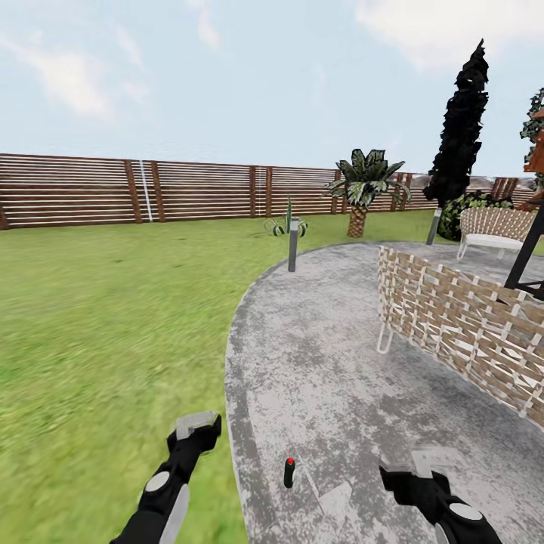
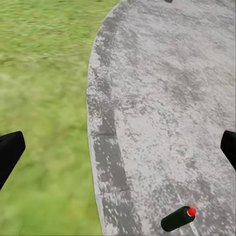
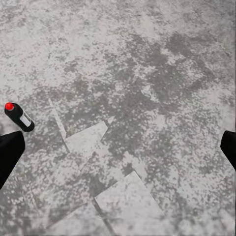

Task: Pick up the pesticide atomizer in the garden and spray insectifuge to fully cover both potted plants in the garden.

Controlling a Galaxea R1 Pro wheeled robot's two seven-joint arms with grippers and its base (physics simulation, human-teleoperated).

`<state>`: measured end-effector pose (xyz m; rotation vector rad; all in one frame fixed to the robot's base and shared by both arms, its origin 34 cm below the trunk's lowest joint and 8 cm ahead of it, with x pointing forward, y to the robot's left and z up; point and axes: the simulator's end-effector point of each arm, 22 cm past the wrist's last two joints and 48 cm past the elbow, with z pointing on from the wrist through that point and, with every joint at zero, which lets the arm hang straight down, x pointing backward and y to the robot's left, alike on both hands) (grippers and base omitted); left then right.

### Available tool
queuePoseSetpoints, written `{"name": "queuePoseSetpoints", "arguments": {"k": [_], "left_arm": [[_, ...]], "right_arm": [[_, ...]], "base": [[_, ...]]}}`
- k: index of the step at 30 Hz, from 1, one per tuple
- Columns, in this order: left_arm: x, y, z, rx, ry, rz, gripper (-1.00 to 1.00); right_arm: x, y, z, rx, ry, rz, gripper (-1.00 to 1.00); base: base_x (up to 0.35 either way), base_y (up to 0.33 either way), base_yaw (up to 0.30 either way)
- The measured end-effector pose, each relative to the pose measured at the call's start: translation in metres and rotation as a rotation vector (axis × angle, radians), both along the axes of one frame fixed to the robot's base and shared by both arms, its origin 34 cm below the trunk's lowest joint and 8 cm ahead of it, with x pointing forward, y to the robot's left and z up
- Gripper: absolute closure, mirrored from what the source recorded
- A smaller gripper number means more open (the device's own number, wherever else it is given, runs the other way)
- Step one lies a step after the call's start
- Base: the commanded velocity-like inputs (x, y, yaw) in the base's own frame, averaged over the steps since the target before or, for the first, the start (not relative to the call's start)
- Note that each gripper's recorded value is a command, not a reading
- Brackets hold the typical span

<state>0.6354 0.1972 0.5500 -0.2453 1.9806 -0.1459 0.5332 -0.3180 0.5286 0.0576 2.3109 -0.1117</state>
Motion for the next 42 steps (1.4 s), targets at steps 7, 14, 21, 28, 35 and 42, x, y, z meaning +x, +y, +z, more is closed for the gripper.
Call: {"name": "queuePoseSetpoints", "arguments": {"k": [7,14,21,28,35,42], "left_arm": [[0.061,-0.017,0.005,0.006,-0.017,-0.01,-1.0],[0.078,-0.016,0.013,0.014,-0.045,-0.006,-1.0],[0.071,-0.018,-0.004,0.028,-0.033,-0.01,-1.0],[0.068,-0.021,-0.008,0.087,-0.049,-0.042,-1.0],[0.069,-0.022,-0.005,0.117,-0.069,-0.058,-1.0],[0.07,-0.022,0.001,0.118,-0.095,-0.054,-1.0]], "right_arm": [[-0.031,0.003,-0.029,0.024,0.206,-0.013,-1.0],[-0.032,0.005,-0.029,0.027,0.21,-0.011,-1.0],[-0.032,0.003,-0.028,0.025,0.21,-0.013,-1.0],[-0.032,0.004,-0.027,0.025,0.208,-0.013,-1.0],[-0.032,0.003,-0.027,0.024,0.207,-0.014,-1.0],[-0.032,0.003,-0.027,0.025,0.206,-0.015,-1.0]], "base": [[0.0,0.0,0.0],[0.0,0.0,0.0],[0.0,0.0,-0.098],[0.0,0.0,-0.245],[0.0,0.0,-0.242],[0.157,0.0,-0.041]]}}
